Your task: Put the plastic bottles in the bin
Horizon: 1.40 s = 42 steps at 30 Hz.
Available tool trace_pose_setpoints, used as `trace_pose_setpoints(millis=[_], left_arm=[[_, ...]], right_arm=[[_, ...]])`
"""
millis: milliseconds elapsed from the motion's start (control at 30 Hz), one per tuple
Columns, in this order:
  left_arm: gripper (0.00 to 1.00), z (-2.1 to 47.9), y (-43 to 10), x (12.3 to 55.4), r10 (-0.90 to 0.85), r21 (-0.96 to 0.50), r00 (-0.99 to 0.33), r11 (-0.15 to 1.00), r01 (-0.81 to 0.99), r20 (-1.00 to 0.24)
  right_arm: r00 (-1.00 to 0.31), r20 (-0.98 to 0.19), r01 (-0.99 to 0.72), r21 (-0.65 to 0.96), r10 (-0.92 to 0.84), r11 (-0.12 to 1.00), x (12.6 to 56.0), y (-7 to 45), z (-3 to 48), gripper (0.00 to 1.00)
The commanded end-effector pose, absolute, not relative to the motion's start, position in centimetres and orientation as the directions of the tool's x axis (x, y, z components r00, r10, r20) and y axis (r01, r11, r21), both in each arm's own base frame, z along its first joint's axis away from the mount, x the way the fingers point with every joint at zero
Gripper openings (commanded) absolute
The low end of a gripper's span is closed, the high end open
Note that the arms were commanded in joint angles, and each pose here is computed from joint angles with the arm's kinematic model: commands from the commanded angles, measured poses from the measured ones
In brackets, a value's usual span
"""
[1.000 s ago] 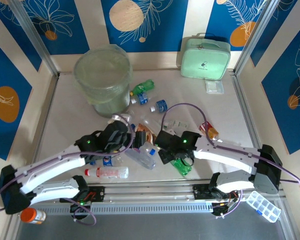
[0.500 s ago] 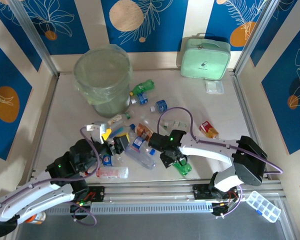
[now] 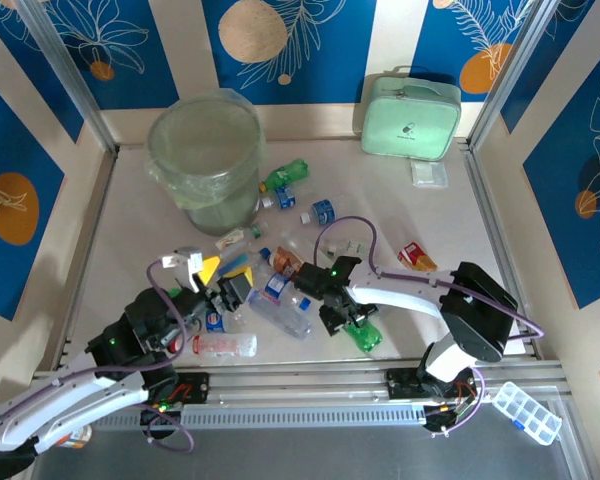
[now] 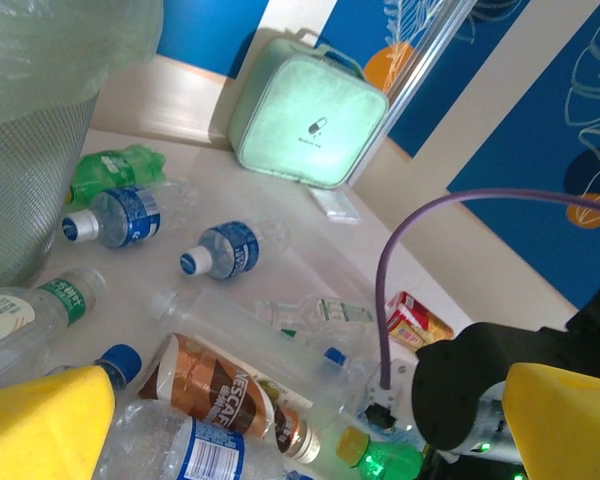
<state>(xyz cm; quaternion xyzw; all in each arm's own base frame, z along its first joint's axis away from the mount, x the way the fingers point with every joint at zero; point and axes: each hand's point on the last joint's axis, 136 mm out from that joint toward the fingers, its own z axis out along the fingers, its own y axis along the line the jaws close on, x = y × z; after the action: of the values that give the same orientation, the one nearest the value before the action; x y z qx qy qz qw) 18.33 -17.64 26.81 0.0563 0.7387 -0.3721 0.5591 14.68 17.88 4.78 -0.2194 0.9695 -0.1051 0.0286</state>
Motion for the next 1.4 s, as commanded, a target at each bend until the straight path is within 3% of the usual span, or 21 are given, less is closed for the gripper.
trace_pose_setpoints(millis=[0, 233, 533, 867, 967, 1133, 1200, 1300, 1367], left_arm=[[1.00, 28.1, -16.9, 18.1, -0.375, -0.490, -0.317, 0.701, 0.518, -0.871], [1.00, 28.0, -16.3, 18.2, -0.390, -0.493, -0.302, 0.711, 0.502, -0.870], [0.98, 27.9, -15.7, 18.3, -0.415, -0.500, -0.279, 0.717, 0.486, -0.866], [0.96, 27.7, -18.5, 18.7, -0.380, -0.472, -0.281, 0.681, 0.560, -0.881], [0.95, 27.3, -19.9, 19.0, -0.343, -0.453, -0.296, 0.678, 0.579, -0.892], [1.00, 26.8, -22.7, 18.6, -0.235, -0.414, -0.349, 0.646, 0.641, -0.907], [1.00, 26.7, -24.5, 17.7, -0.195, -0.404, -0.360, 0.573, 0.713, -0.913], [0.99, 26.7, -28.4, 15.0, -0.129, -0.401, -0.381, 0.361, 0.842, -0.915], [0.99, 26.1, -29.9, 14.6, -0.096, -0.419, -0.410, 0.300, 0.857, -0.907]], right_arm=[[-0.896, 0.026, -0.439, -0.198, -0.443, 0.876, 14.0, 18.1, 4.1, 0.75], [-0.897, 0.025, -0.438, -0.193, -0.442, 0.878, 14.0, 18.2, 3.7, 0.60], [-0.907, -0.103, -0.396, -0.124, -0.408, 0.910, 14.3, 18.4, 6.4, 0.55], [-0.852, -0.373, -0.430, 0.101, -0.367, 0.897, 14.5, 19.9, 13.3, 0.55], [-0.810, -0.513, -0.450, 0.232, -0.285, 0.862, 15.3, 20.9, 17.3, 0.54], [-0.726, -0.682, -0.512, 0.446, -0.092, 0.734, 17.2, 22.5, 24.4, 0.51], [-0.699, -0.715, -0.537, 0.504, -0.021, 0.676, 18.0, 23.0, 26.7, 0.51], [-0.674, -0.738, -0.579, 0.555, 0.033, 0.597, 19.0, 24.3, 28.9, 0.51], [-0.654, -0.755, -0.614, 0.566, 0.047, 0.551, 19.4, 25.5, 29.6, 0.51]])
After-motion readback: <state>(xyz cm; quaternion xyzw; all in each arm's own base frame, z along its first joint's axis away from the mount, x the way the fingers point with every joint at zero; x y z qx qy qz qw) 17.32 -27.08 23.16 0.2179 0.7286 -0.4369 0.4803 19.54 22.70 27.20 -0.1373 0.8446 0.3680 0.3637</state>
